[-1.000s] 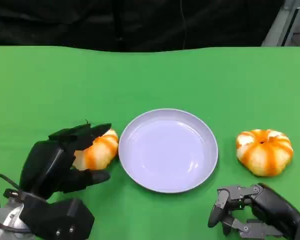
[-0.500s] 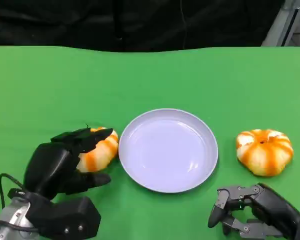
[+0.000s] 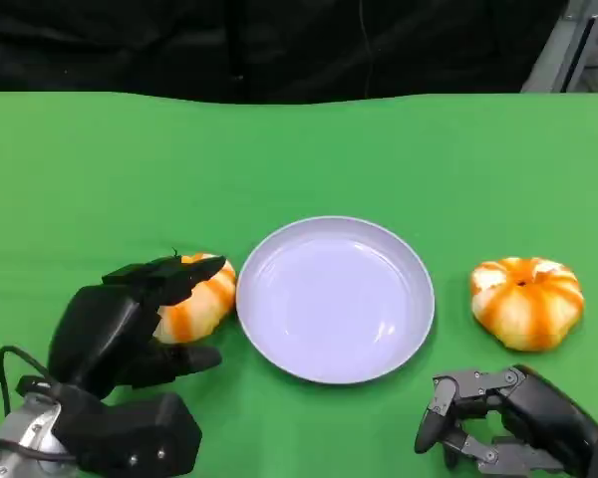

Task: Grasp the bread from the table and place it into the plate.

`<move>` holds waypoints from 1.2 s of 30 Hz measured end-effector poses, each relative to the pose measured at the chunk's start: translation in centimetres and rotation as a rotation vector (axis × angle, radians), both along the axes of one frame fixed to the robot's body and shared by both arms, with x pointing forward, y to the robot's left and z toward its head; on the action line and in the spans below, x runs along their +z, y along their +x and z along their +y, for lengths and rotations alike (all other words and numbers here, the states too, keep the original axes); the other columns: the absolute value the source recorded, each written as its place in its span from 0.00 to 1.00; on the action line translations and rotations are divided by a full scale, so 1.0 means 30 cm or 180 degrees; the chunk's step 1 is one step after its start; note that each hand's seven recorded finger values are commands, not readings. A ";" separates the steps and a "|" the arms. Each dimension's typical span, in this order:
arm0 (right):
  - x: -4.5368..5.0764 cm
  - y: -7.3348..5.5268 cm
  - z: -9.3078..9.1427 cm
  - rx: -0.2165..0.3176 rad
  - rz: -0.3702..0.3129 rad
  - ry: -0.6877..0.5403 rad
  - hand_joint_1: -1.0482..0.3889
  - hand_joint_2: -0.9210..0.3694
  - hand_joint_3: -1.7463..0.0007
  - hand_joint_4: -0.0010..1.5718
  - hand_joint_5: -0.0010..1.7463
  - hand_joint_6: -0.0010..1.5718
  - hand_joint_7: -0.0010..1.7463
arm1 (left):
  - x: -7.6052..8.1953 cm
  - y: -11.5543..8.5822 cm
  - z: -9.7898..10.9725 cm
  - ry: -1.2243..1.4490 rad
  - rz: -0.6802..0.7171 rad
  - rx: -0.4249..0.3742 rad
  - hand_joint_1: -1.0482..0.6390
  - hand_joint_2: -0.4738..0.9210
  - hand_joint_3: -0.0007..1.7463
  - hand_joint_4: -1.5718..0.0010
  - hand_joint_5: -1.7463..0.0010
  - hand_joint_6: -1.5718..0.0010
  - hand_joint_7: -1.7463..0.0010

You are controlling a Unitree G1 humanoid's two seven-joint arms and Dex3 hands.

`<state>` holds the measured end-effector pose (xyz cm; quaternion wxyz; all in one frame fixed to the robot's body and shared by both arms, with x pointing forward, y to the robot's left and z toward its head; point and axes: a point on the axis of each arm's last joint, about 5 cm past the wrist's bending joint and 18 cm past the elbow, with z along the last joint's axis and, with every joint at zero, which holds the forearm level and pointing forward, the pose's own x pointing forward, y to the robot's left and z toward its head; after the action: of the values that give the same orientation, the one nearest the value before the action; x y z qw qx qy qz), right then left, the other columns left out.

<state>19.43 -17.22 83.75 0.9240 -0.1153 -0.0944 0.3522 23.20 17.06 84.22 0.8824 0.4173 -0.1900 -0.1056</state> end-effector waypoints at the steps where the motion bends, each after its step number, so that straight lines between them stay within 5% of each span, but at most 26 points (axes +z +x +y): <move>1: 0.000 0.000 0.000 0.0000 0.0000 0.0000 0.68 0.00 0.73 0.45 0.89 0.51 0.61 | 0.000 0.000 0.000 0.0000 0.0000 0.0000 0.18 1.00 0.02 0.71 1.00 0.64 1.00; 36: 0.006 -0.004 0.003 -0.0009 0.0000 0.0002 0.70 0.01 0.72 0.45 0.90 0.50 0.63 | -0.024 0.058 -0.017 0.0446 0.0291 0.0212 0.18 1.00 0.05 0.66 1.00 0.61 1.00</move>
<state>19.32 -17.12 83.94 0.9245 -0.1152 -0.0944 0.3508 24.95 16.54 83.50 0.8618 0.4788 -0.1277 -0.1082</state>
